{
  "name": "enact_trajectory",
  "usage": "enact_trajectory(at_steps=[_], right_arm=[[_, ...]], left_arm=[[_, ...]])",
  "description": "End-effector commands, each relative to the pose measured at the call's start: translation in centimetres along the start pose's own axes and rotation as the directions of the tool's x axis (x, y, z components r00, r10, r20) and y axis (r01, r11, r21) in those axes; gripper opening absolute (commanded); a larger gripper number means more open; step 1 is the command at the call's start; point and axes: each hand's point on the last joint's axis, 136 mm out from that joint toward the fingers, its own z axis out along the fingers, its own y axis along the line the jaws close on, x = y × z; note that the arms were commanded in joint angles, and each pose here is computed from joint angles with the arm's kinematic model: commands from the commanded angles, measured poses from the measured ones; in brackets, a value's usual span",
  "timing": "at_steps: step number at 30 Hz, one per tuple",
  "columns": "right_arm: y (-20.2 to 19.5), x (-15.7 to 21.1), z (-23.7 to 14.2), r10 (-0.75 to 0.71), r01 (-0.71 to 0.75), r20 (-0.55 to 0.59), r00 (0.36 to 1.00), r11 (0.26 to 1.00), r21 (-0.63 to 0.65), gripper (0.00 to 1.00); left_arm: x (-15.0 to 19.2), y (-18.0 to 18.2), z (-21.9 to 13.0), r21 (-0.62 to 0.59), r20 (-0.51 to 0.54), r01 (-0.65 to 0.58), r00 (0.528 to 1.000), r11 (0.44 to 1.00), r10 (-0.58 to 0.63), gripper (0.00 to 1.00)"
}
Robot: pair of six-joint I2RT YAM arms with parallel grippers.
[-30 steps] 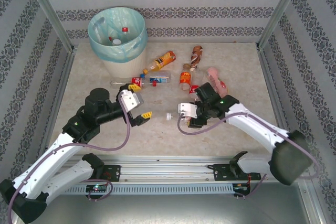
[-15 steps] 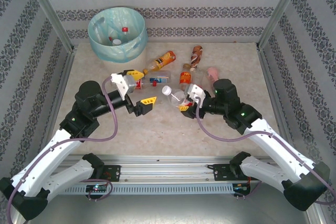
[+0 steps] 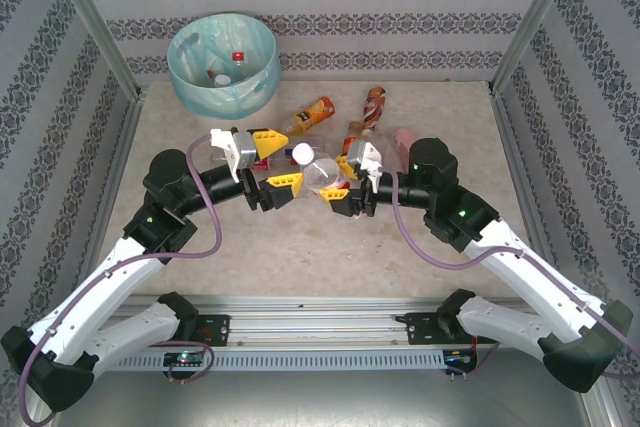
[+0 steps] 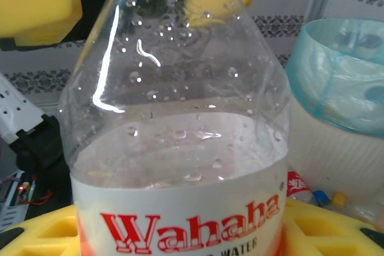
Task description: Put the plastic bottles in the bin
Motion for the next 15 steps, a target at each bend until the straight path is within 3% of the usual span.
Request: enact_trajectory(at_steps=[1,4,8,15], right_arm=[[0.9,-2.1,0.4,-0.030,0.032,0.052,0.998,0.999,-0.043,0.54],[1.3,-2.4,0.9,-0.036,0.040,0.062,0.997,0.997,-0.060,0.54],[2.0,-2.4,1.5,-0.042,0.048,0.064,0.997,0.995,-0.087,0.54],[2.7,-2.0,2.0,-0.041,0.046,0.051,0.998,0.994,-0.097,0.54]], left_arm=[[-3.4,-2.5,-0.1,0.127,0.109,-0.026,0.994,0.992,0.012,0.80],[-3.4,-3.5,-0.2,0.186,0.102,-0.018,0.995,0.982,-0.001,0.74],[-3.5,-3.4,-0.3,0.178,0.097,0.020,0.995,0.984,-0.038,0.40],[-4.0,-3.6,-0.9,0.179,0.131,0.051,0.988,0.983,-0.075,0.24]])
